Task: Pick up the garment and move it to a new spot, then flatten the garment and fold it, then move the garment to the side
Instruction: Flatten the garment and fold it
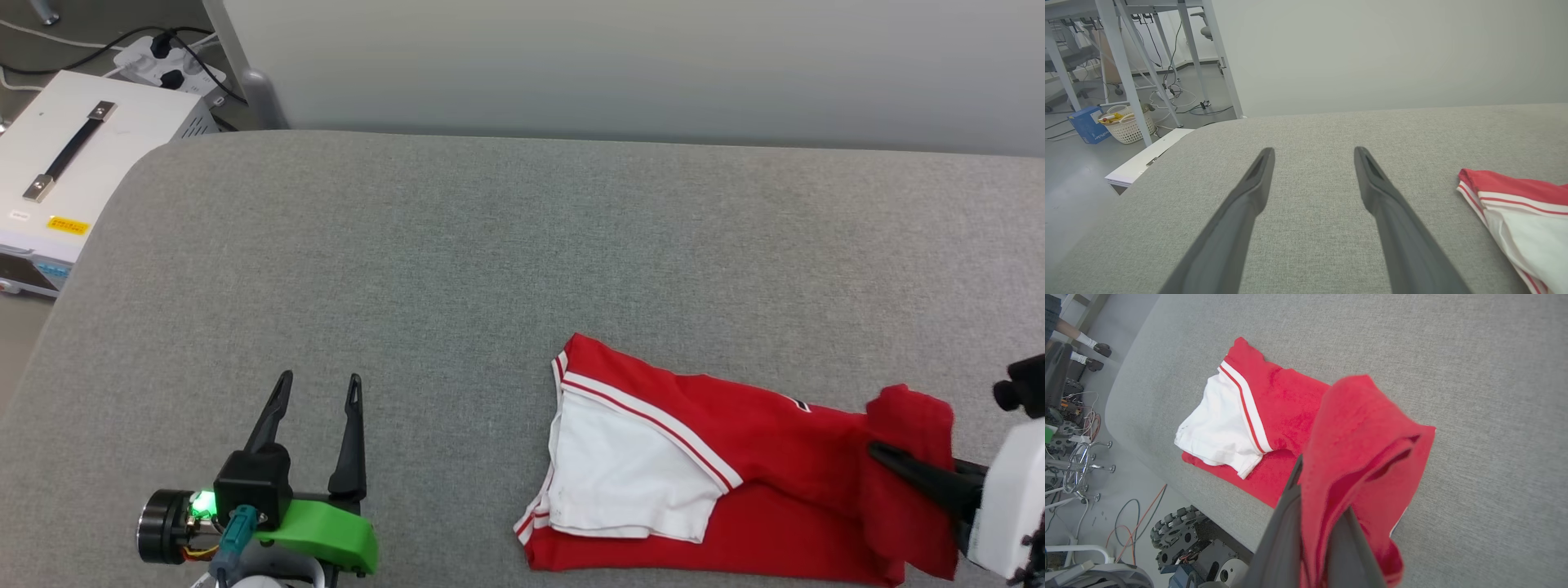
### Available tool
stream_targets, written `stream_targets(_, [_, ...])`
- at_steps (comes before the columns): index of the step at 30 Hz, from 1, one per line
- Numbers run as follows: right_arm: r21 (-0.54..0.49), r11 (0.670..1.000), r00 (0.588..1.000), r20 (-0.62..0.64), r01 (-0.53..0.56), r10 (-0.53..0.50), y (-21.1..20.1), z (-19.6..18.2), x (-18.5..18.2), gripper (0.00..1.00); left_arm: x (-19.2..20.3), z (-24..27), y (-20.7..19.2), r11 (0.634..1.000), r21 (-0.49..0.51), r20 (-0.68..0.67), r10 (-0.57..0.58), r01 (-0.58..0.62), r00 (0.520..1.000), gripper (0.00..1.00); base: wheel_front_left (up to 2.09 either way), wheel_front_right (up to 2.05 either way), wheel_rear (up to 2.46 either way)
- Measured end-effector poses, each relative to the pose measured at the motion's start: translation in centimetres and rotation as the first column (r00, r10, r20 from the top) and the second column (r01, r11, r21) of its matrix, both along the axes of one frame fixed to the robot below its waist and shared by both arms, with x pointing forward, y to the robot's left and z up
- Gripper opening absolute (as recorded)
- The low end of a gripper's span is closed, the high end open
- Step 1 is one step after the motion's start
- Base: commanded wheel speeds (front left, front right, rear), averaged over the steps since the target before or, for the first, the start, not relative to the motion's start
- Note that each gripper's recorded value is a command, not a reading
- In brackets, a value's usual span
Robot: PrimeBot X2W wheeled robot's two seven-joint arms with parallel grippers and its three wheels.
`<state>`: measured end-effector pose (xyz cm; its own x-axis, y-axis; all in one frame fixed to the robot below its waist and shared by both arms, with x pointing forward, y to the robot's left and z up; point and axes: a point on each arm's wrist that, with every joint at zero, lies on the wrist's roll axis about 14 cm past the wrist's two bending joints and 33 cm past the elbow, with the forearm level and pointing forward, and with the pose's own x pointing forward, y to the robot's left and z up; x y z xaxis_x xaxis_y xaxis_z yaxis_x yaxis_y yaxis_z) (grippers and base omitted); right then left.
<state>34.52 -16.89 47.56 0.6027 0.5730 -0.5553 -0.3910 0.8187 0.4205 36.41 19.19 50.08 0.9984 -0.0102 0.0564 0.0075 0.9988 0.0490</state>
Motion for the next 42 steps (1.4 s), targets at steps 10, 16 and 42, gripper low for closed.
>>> stream_targets(10, [-0.055, 0.97, 0.971, 0.024, -0.235, 0.237, 8.8, -0.7, 2.2, 0.0, 0.2, -1.3, -0.2, 1.0, -0.004, -0.039, -0.008, 0.007, 0.999, 1.0, 0.0, 0.0, 0.0])
stream_targets(16, [-0.083, 0.943, 0.946, 0.004, -0.322, 0.323, 13.4, -2.2, 3.7, 0.0, 0.8, -1.5, -0.3, 1.0, -0.001, -0.044, -0.008, 0.008, 0.999, 1.0, 0.0, 0.0, 0.0])
stream_targets(42, [-0.051, 0.981, 0.958, 0.21, -0.186, 0.193, 12.8, -2.1, 6.3, 1.0, 1.4, -1.0, -1.0, 1.0, -0.001, -0.029, -0.025, 0.025, 0.999, 1.0, 0.0, 0.0, 0.0])
